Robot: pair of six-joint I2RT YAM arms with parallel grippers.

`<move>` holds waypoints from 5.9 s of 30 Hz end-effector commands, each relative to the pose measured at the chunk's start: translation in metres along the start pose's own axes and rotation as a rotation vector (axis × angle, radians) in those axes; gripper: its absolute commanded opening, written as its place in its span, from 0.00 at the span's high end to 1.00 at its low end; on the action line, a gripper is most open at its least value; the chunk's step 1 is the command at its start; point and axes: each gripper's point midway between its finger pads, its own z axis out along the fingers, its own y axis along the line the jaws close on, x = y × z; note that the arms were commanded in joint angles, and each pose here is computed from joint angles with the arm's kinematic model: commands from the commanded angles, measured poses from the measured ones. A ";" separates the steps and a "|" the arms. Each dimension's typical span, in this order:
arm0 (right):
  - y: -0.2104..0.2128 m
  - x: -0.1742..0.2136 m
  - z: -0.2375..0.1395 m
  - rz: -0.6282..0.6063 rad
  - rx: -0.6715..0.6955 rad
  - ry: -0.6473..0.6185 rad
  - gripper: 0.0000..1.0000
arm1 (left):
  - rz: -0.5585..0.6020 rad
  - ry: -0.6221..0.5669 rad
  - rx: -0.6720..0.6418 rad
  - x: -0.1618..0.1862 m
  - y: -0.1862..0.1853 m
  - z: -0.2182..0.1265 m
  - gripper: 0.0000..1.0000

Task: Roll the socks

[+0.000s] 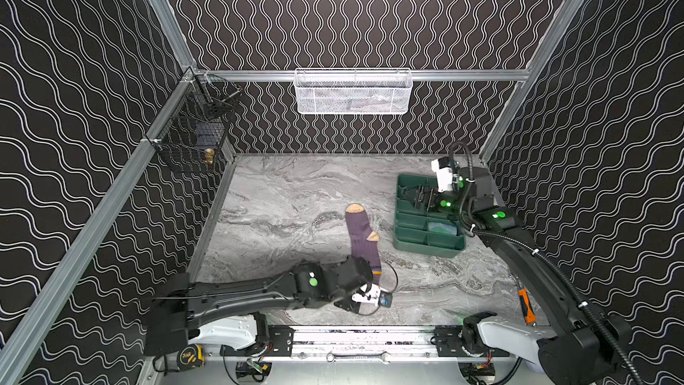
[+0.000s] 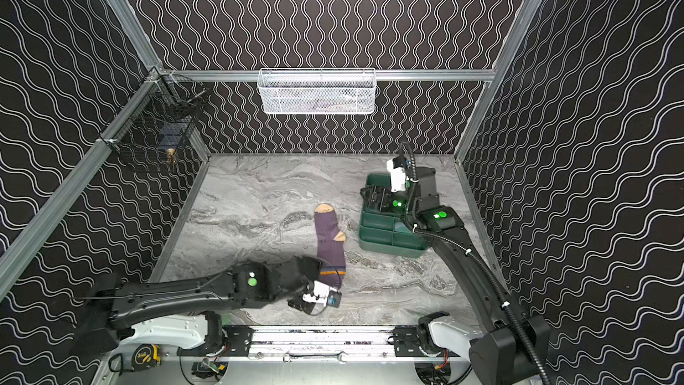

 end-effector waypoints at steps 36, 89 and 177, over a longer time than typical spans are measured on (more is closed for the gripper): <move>0.008 -0.031 -0.044 -0.202 0.053 -0.173 0.11 | -0.623 0.146 0.481 0.041 -0.032 0.094 0.83; 0.022 0.326 0.078 -1.428 -0.323 0.589 0.79 | -1.091 0.271 0.784 0.098 -0.020 0.123 0.92; 0.005 0.302 0.116 -0.663 -0.583 1.054 1.00 | -0.447 0.052 0.133 0.069 0.024 0.109 0.45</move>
